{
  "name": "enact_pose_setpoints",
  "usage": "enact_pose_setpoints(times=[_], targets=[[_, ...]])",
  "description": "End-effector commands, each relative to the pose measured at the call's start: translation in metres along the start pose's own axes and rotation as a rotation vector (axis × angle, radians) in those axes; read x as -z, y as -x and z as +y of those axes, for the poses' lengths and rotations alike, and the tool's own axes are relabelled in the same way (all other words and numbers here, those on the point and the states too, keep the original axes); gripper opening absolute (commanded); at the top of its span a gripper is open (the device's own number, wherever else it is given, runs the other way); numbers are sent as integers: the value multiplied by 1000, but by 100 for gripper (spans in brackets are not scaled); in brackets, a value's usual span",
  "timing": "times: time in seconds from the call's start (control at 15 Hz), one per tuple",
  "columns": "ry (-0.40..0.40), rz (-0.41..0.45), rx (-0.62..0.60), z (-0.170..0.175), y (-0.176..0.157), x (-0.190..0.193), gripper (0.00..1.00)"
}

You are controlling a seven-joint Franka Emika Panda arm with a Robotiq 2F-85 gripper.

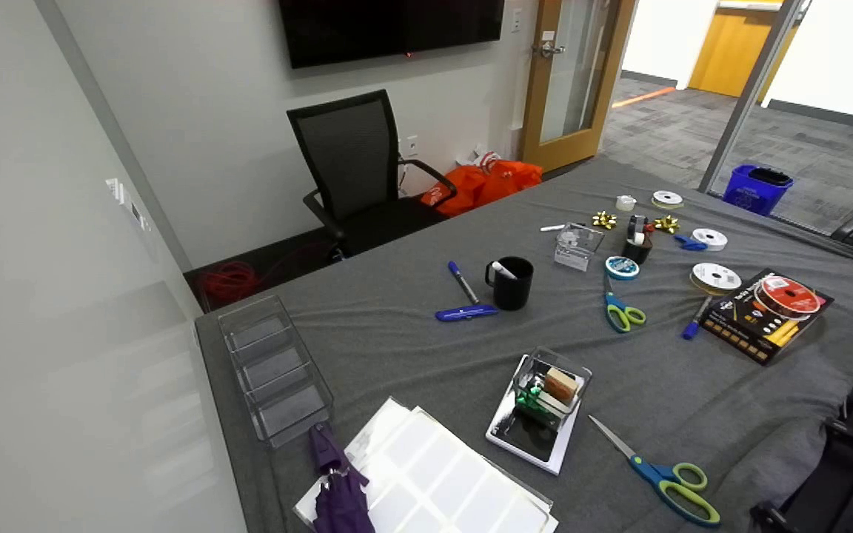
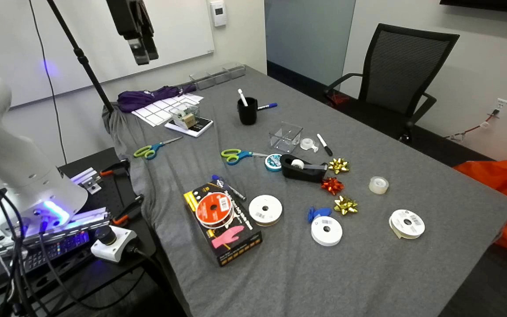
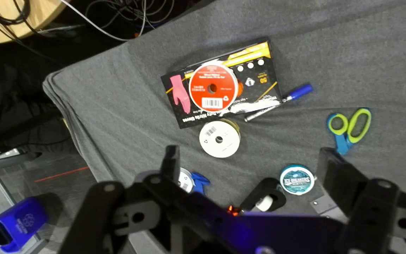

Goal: Place the red ribbon tape in the clear container

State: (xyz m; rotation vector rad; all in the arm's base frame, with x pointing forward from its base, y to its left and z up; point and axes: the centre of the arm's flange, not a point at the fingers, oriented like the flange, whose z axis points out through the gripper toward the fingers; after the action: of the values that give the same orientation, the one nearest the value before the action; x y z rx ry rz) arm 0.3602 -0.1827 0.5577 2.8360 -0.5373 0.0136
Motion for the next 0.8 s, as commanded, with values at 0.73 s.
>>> enact_pose_setpoints(times=[0.73], targets=[[85, 12, -404, 0, -81, -168, 100]])
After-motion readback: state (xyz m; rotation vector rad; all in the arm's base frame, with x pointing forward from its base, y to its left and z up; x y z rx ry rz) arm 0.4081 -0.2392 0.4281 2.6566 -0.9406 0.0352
